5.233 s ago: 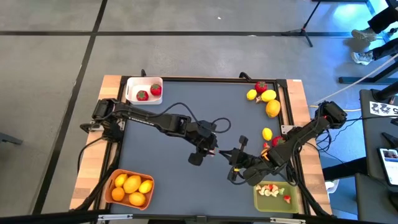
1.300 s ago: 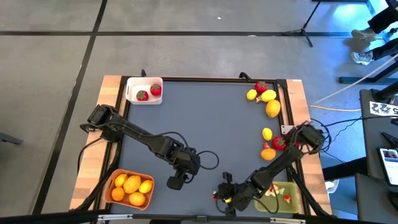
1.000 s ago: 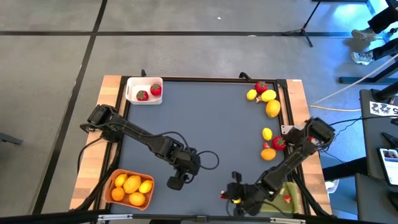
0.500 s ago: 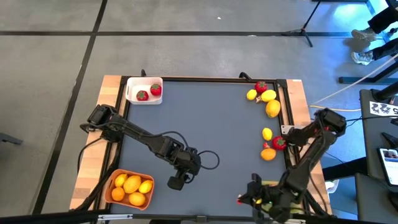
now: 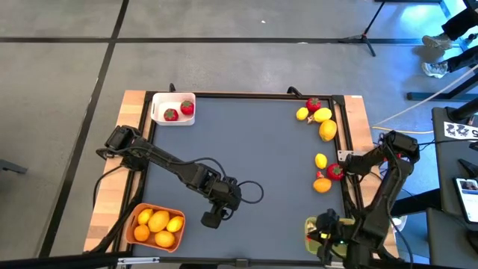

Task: Sort produce into baskets
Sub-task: Put the red mushroom into the yellow bin

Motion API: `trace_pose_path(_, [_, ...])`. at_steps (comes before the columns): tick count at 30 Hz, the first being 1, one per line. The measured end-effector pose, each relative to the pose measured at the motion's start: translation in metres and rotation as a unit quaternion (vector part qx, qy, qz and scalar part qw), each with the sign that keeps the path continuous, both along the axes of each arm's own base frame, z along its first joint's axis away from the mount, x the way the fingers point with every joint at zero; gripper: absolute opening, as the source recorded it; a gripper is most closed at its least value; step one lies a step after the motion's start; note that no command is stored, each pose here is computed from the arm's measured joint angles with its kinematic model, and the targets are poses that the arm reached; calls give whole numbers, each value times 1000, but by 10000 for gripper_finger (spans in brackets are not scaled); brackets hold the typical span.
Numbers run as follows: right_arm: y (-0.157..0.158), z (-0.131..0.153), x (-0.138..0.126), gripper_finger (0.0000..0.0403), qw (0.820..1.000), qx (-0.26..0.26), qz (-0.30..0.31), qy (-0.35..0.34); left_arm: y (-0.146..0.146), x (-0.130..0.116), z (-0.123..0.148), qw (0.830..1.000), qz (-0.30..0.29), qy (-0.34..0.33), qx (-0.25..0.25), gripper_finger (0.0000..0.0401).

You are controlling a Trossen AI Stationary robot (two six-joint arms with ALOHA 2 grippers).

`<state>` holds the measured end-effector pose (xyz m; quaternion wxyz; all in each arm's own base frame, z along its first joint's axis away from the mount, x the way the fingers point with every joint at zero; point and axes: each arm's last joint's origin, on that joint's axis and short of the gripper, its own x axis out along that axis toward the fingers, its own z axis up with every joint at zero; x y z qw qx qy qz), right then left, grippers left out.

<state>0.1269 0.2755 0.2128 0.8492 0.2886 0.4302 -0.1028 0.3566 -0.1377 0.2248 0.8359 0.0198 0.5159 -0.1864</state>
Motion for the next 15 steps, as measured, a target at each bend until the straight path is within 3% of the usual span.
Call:
trace_pose_path(7, [-2, -4, -27, 10, 998, 13, -61, 32, 0, 0, 0, 1000, 0, -2, -1, 155])
trace_pose_path(15, [-4, -5, -27, 10, 996, 16, -82, 42, 0, 3, 2, 1000, 4, -18, 2, 155])
